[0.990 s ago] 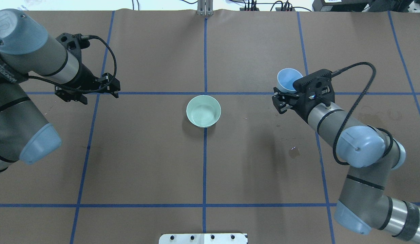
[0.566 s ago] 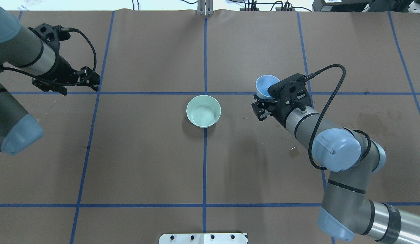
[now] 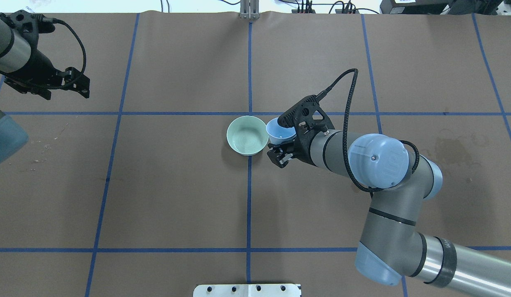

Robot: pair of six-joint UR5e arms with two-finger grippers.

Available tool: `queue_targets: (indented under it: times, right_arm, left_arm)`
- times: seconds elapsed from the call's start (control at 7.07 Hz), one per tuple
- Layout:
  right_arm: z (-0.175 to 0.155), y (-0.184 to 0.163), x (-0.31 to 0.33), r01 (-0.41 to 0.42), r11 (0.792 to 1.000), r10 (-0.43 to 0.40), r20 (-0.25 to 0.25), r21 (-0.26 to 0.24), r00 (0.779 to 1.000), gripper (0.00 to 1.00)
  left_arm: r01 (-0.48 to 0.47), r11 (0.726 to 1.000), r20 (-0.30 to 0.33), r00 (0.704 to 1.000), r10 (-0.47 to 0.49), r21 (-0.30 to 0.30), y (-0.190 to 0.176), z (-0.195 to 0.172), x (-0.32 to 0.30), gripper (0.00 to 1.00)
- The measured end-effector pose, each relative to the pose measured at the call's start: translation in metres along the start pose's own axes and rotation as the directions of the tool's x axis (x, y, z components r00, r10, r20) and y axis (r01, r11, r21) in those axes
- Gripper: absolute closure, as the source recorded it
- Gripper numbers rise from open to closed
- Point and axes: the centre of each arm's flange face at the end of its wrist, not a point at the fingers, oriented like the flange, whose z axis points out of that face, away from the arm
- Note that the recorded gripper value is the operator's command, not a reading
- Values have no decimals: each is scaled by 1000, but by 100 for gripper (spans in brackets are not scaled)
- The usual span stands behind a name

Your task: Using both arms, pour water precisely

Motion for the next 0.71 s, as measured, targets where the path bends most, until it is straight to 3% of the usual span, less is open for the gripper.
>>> queue_targets:
  times: [0.28,0.71]
  right_arm:
    - [10,-1,0,3,999,-4,-12,-38,1000,100]
    - [32,-2,-11,11,982,-15,-22,-189,1000,100]
  left_arm:
    - [-1,1000,4,1000,1,-1,-2,1,-3,0]
    - [4,1000,8,1000,-3,-4,-3,4,-5,0]
